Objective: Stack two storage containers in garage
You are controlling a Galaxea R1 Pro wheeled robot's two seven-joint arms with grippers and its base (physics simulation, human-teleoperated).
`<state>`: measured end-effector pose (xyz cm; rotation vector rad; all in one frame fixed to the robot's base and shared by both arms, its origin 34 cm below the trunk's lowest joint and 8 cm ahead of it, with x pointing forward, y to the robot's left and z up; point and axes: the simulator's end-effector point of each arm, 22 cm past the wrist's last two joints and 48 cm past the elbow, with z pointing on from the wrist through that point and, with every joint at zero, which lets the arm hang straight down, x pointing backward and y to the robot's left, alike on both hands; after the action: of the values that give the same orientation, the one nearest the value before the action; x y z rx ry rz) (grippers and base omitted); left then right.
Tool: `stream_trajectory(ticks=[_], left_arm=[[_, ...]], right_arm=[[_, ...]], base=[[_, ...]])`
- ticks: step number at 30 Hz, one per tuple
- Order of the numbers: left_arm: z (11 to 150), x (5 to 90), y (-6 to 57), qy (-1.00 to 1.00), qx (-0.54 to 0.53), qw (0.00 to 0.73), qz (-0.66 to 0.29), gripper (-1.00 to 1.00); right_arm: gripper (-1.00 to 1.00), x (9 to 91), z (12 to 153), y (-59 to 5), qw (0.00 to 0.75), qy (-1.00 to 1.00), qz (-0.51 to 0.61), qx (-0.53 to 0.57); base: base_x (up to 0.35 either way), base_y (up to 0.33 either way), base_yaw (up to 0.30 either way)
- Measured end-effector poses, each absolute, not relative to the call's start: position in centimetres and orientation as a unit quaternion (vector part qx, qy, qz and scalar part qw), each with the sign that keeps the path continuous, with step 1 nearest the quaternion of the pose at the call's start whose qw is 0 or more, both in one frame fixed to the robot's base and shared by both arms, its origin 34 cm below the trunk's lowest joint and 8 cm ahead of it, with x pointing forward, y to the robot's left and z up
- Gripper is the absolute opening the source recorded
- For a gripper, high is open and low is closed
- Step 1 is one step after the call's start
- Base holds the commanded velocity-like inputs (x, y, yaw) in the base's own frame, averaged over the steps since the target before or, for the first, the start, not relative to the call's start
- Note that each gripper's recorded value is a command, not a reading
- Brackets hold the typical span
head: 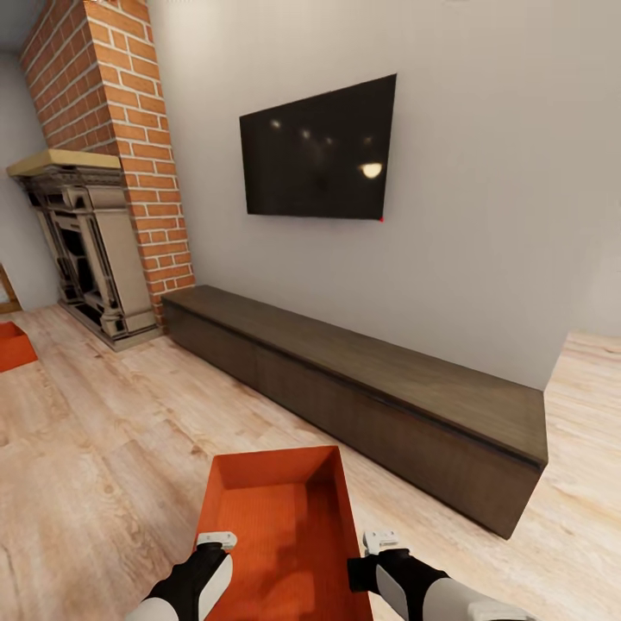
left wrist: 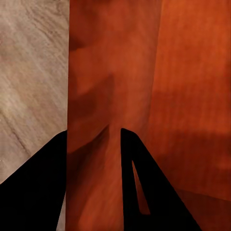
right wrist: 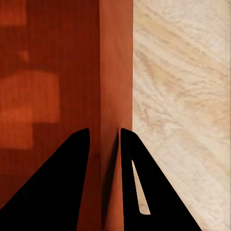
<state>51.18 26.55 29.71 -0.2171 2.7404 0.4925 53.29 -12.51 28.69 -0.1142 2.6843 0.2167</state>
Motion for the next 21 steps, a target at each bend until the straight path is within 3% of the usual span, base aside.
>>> stream_trajectory(ticks=[5, 8, 21], left_arm=[[30.1, 51.4, 26.6, 0.966, -0.077, 0.175, 0.172, -1.0], [30.6, 52.6, 26.6, 0.96, -0.087, 0.207, 0.166, -1.0], [30.4, 52.5, 26.5, 0.96, -0.088, 0.209, 0.166, -1.0]], right_arm=[[-1.0, 53.5, 29.2, -12.4, 0.222, 0.971, 0.077, -0.042], [-1.0, 55.0, 30.0, -12.5, 0.254, 0.963, 0.074, -0.047], [-1.0, 55.0, 30.0, -12.5, 0.257, 0.962, 0.073, -0.048]], base=[[0.0, 0.0, 0.05], [0.0, 0.0, 0.259], [0.0, 0.0, 0.291]])
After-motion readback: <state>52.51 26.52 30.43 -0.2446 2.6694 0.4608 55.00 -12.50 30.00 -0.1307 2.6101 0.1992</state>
